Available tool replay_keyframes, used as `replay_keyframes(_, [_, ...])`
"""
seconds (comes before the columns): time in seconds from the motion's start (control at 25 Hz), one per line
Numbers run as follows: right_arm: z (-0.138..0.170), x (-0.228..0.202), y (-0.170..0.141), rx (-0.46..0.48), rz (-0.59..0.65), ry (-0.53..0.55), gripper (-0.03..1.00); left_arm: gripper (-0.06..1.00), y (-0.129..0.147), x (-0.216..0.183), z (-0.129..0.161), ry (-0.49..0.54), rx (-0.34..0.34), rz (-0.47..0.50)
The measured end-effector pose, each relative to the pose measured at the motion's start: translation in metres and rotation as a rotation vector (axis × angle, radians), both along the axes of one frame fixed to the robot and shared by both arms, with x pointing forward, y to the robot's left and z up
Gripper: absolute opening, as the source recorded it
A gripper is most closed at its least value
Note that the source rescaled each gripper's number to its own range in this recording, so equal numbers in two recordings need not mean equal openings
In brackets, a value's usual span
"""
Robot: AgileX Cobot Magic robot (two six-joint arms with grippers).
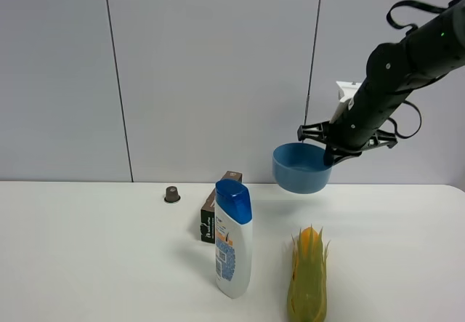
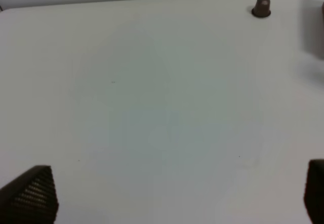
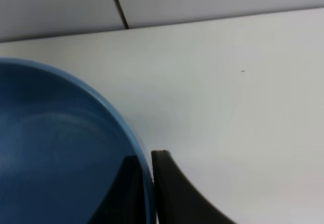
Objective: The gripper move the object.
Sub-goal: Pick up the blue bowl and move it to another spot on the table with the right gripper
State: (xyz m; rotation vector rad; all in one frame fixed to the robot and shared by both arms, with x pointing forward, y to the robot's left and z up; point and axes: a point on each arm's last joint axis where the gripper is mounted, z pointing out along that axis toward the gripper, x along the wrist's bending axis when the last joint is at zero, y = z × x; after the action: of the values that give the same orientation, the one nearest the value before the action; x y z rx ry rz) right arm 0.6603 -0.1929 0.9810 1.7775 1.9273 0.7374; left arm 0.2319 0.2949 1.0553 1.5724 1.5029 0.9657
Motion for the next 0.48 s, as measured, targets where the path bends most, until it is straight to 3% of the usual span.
replay_keyframes(0.24, [0.047,-0.03,0.004,0.007,0.008,0.054,0.0,1.0,0.0,0.0,0.0,0.0,0.0,0.0])
replay_keyframes(0.48, [0.093,-0.061,0.041,0.044,0.199,-0.036,0.0,1.0,0.0,0.0,0.0,0.0,0.0,0.0])
